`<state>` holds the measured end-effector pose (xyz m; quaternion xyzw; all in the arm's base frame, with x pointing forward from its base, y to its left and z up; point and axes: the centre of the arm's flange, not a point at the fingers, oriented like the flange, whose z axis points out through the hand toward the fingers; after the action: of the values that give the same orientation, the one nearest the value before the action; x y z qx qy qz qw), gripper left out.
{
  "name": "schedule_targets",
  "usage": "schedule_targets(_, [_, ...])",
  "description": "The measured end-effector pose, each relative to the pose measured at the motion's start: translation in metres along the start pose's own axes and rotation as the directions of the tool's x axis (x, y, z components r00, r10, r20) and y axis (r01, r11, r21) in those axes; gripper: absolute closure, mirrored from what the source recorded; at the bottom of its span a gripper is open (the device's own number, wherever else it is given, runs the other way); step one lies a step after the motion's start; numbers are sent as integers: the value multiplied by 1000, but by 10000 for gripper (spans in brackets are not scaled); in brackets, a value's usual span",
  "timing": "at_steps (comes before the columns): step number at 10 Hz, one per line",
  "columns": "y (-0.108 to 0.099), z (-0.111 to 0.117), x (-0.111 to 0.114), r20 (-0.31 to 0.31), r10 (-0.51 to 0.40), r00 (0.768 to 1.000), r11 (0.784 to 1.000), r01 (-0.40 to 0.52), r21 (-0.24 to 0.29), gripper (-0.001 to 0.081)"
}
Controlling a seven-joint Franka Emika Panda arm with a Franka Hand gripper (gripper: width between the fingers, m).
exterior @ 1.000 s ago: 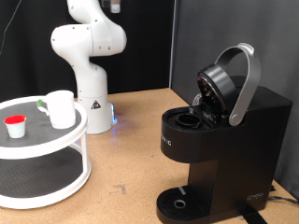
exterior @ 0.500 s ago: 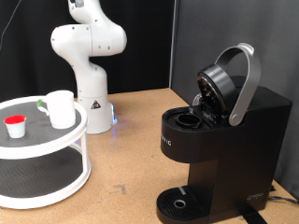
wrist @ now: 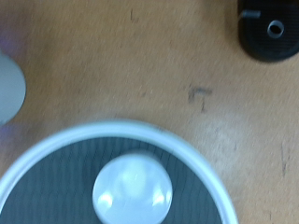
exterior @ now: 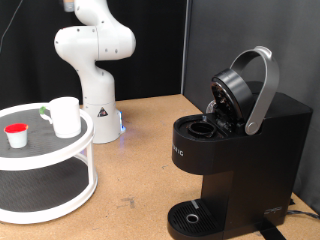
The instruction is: Make a cup of coffee with the keurig machine
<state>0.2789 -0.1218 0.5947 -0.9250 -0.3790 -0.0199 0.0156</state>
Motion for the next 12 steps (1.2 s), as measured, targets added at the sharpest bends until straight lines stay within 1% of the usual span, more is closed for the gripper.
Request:
schedule_targets(1, [8, 2, -16, 15, -6, 1000, 1000, 6, -1, 1])
schedule_targets(2, [14, 4, -32, 31, -4, 1000, 1000, 4, 13, 1])
schedule_targets(3, [22, 6, -47, 39, 7, 999, 1000, -8, 16, 1])
schedule_targets(4, [29, 6, -61, 33, 21, 999, 1000, -21, 9, 1])
schedule_targets(5, [36, 6, -75, 15, 30, 999, 1000, -30, -2, 1])
schedule_targets(7, [45, 6, -95, -5, 42, 999, 999, -43, -10, 1])
schedule_targets(10, [48, 9, -97, -8, 45, 999, 999, -45, -9, 1])
schedule_targets(12, [54, 26, -93, -16, 61, 998, 997, -62, -40, 1])
